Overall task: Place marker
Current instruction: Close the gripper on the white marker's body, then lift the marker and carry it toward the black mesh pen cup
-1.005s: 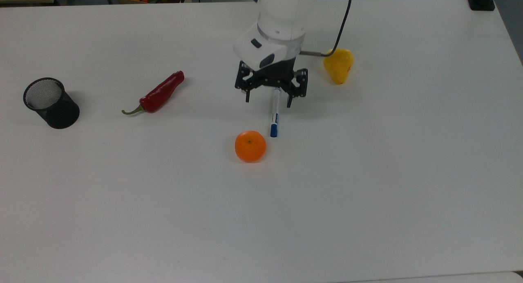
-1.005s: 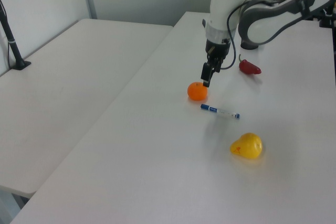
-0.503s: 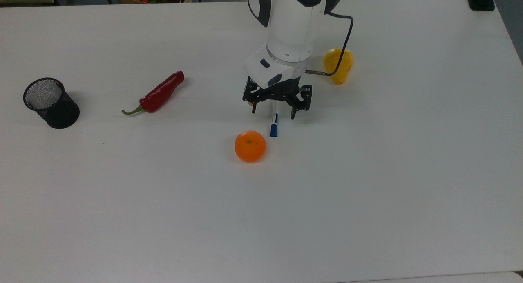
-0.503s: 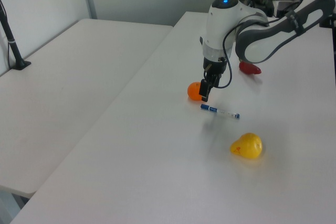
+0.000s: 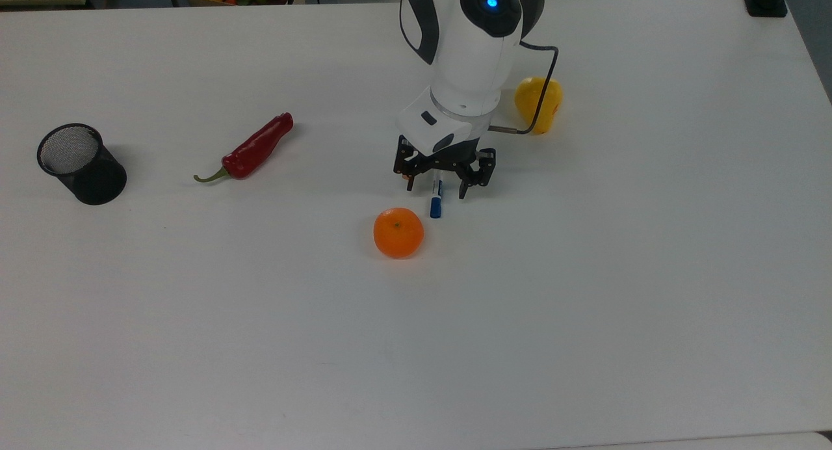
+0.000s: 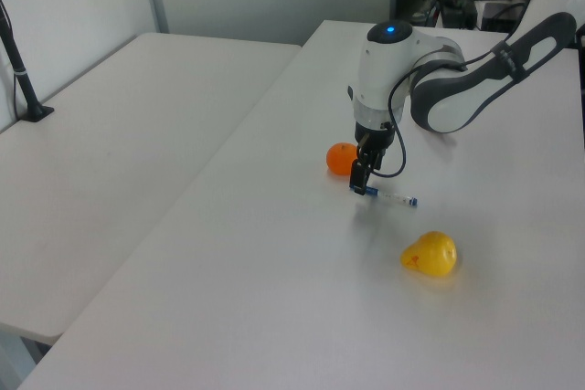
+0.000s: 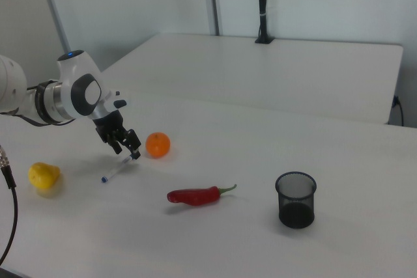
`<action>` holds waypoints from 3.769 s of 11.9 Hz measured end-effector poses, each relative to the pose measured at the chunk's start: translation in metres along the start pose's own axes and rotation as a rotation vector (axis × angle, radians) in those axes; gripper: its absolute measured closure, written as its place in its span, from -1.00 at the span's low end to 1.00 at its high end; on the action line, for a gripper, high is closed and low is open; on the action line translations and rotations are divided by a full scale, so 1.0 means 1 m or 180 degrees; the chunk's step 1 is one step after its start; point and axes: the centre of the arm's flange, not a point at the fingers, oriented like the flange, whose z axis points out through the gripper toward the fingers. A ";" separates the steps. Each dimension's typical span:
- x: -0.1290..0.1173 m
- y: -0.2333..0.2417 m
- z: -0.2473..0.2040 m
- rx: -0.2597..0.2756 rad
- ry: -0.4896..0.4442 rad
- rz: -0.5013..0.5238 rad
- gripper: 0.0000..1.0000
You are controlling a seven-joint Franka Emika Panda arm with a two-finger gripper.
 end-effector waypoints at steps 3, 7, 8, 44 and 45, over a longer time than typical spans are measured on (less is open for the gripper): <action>-0.002 -0.001 0.009 -0.0030 -0.0035 -0.0019 -0.48; -0.003 -0.003 0.014 -0.0100 -0.0008 -0.0107 0.23; -0.003 -0.004 0.014 -0.0101 -0.0007 -0.0112 0.46; -0.007 0.369 -0.273 0.0564 0.0673 0.0287 0.67; -0.006 0.381 -0.273 0.0510 0.0805 0.0352 0.67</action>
